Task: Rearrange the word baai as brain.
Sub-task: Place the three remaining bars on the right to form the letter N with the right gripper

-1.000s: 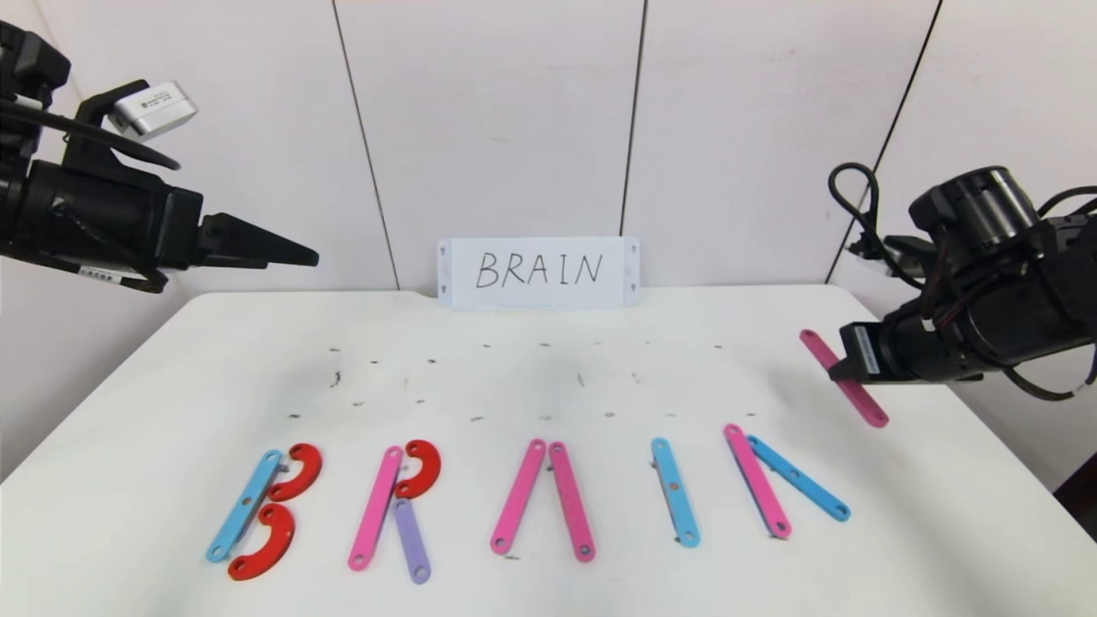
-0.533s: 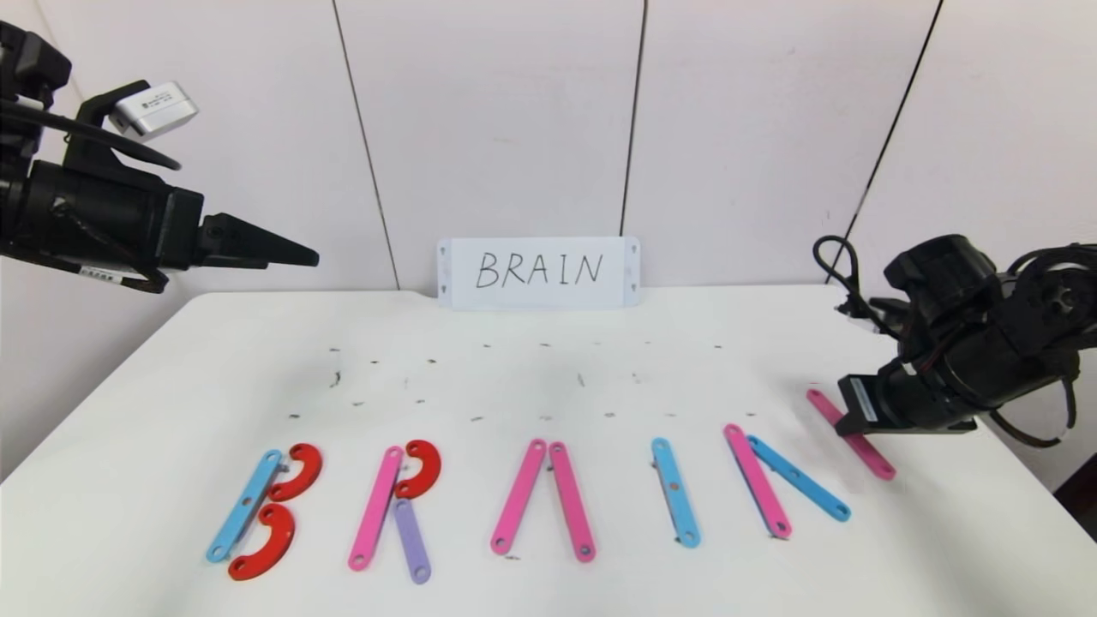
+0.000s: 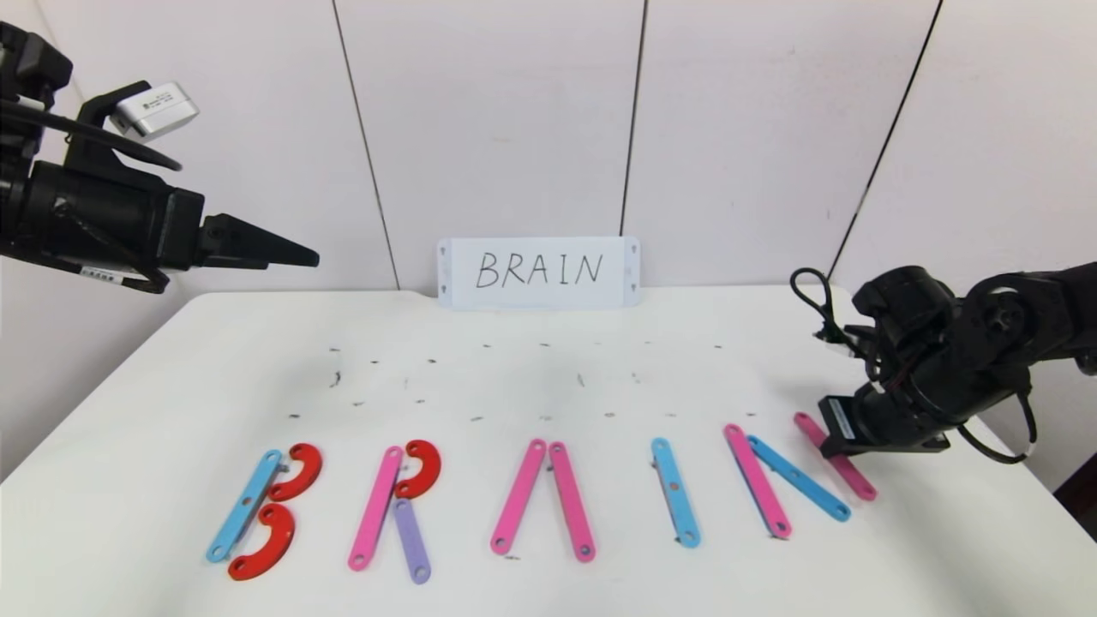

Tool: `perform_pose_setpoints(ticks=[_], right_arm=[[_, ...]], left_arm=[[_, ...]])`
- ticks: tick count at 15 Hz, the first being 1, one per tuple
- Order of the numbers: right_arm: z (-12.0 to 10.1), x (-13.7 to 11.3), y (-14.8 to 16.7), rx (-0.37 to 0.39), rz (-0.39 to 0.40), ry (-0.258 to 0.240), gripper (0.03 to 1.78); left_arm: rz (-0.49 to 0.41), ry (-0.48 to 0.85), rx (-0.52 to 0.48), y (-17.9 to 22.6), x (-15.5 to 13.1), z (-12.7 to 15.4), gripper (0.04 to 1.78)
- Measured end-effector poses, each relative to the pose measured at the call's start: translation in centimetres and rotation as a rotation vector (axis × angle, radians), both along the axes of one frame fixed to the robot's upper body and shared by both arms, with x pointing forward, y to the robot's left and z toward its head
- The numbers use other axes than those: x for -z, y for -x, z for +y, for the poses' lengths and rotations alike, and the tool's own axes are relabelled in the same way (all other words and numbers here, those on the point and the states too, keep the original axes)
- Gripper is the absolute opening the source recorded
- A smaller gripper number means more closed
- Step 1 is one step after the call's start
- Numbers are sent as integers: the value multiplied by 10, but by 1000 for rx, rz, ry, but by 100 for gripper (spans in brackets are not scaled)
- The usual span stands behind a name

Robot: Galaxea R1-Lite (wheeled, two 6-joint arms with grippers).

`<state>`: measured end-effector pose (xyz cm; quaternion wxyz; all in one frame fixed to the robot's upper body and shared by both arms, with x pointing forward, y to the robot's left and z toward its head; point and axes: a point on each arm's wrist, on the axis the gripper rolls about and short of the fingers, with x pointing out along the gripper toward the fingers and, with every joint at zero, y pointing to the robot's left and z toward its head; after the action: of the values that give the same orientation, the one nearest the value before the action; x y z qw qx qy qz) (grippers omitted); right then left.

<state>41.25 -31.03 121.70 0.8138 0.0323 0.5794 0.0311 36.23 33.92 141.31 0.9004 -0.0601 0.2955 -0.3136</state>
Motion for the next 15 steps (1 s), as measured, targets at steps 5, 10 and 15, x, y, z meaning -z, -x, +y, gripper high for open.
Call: perform_pose_setpoints(ticks=[5, 10, 15], right_arm=[[4, 9, -4, -4, 1, -3, 27], [4, 9, -1, -3, 6, -2, 27], [3, 6, 7, -10, 10, -1, 58]], left_arm=[[0, 0, -1, 0, 0, 0, 174], [0, 0, 0, 0, 0, 0, 174], [1, 1, 3, 0, 0, -1, 174]])
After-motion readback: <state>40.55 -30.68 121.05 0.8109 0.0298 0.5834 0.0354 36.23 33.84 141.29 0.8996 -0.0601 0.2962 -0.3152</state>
